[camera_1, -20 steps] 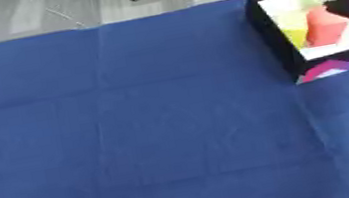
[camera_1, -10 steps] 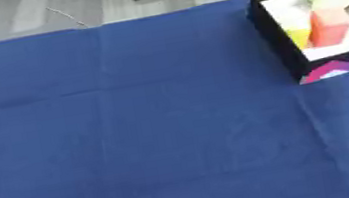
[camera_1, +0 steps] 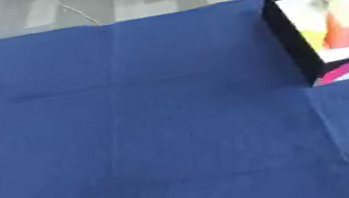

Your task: Pick up the objects with one hand, pass them to the other hand, and then place them into the box on the other side of the table.

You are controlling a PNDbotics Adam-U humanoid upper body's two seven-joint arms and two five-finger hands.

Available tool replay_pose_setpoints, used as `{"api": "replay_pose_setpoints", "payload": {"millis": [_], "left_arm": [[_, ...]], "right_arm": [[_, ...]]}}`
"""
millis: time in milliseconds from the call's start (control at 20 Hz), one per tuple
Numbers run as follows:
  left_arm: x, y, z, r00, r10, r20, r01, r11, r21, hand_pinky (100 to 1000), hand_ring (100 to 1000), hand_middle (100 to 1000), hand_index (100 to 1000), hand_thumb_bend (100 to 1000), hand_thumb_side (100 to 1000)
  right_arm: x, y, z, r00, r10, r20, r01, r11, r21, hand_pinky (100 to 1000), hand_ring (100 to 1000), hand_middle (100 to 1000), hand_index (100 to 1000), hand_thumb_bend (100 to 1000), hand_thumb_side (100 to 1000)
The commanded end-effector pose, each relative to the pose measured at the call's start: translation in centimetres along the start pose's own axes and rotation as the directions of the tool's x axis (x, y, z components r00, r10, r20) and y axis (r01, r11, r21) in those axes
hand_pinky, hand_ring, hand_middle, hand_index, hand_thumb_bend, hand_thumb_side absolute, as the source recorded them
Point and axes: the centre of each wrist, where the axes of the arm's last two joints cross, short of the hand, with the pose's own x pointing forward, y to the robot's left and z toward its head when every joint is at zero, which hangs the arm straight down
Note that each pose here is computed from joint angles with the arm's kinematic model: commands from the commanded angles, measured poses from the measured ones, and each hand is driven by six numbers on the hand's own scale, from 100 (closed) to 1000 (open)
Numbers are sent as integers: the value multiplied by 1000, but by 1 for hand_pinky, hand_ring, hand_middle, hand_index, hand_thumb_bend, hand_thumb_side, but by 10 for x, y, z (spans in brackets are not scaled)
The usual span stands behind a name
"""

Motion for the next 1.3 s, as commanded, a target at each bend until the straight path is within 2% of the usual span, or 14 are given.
{"api": "replay_pose_setpoints", "payload": {"millis": [50,250,600,950,1300], "left_arm": [[3,2,2,1000,-10,28,8,999,54,777,662,622,763,100,885],[-3,-7,10,1000,2,28,-4,997,79,780,666,626,765,100,895],[-13,-19,25,999,40,-33,-36,994,108,778,654,614,755,100,910],[-18,-27,35,995,64,-79,-55,992,115,774,651,610,750,104,923],[-18,-32,31,993,91,-79,-82,991,108,775,652,611,753,110,930]], "right_arm": [[28,2,6,994,-71,81,66,996,57,914,890,631,1000,100,522],[33,12,31,992,-123,31,120,989,86,927,889,614,1000,100,525],[29,15,65,986,-140,-93,147,987,70,938,873,571,1000,100,537],[26,15,71,985,-122,-121,131,989,69,940,870,565,1000,100,529],[26,17,71,983,-128,-128,138,988,72,942,870,564,1000,100,530]]}}
